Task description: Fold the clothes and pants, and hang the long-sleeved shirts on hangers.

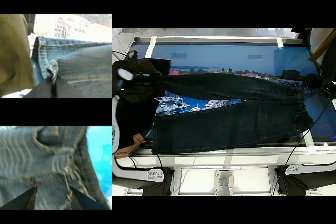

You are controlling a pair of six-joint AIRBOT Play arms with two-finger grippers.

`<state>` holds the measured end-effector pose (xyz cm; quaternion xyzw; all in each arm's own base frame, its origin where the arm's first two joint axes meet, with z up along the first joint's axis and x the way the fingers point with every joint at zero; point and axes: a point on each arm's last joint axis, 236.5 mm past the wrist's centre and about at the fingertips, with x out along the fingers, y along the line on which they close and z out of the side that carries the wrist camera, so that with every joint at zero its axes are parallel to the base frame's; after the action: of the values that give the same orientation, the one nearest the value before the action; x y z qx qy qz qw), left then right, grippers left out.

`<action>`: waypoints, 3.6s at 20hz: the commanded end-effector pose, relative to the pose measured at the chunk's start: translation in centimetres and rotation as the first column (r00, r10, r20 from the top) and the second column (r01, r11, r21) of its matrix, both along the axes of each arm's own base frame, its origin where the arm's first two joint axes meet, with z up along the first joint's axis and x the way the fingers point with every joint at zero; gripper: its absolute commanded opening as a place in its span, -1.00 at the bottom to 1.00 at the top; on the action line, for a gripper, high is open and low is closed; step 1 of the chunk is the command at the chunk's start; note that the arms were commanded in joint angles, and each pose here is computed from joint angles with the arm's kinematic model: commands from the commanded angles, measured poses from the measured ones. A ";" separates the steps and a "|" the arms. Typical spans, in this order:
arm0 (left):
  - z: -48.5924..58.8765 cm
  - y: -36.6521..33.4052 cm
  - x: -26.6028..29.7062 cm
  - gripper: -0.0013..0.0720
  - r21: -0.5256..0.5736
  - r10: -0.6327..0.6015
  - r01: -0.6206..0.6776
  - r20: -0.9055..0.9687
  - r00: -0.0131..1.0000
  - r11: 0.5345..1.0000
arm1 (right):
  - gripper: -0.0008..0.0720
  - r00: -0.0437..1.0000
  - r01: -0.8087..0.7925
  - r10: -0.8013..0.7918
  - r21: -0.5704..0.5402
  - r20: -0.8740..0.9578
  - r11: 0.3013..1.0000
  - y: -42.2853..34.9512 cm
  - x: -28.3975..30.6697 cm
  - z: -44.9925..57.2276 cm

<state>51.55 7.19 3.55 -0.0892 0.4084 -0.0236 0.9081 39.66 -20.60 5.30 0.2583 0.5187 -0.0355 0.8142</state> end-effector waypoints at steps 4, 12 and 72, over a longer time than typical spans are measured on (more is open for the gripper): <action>-7.3 3.0 -10.7 -0.92 0.128 -0.082 0.120 -0.271 0.959 0.984 | 0.25 0.991 0.055 -0.046 0.068 -0.127 0.996 -0.9 -6.8 -1.9; -6.3 5.4 -7.1 -0.92 0.137 0.089 -0.078 -0.072 0.993 0.988 | 0.25 0.987 0.082 -0.062 0.136 -0.148 0.987 0.3 -7.4 -4.1; -6.2 1.3 -27.9 -0.92 -0.339 0.169 -0.319 -0.403 0.899 0.885 | 0.31 0.937 0.349 -0.330 0.253 -0.114 0.902 1.1 -17.6 -9.0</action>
<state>22.83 8.52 -3.68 -0.3202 0.5576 0.0305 0.7653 21.43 -18.32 -0.67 0.4404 0.5226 -0.0662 0.7270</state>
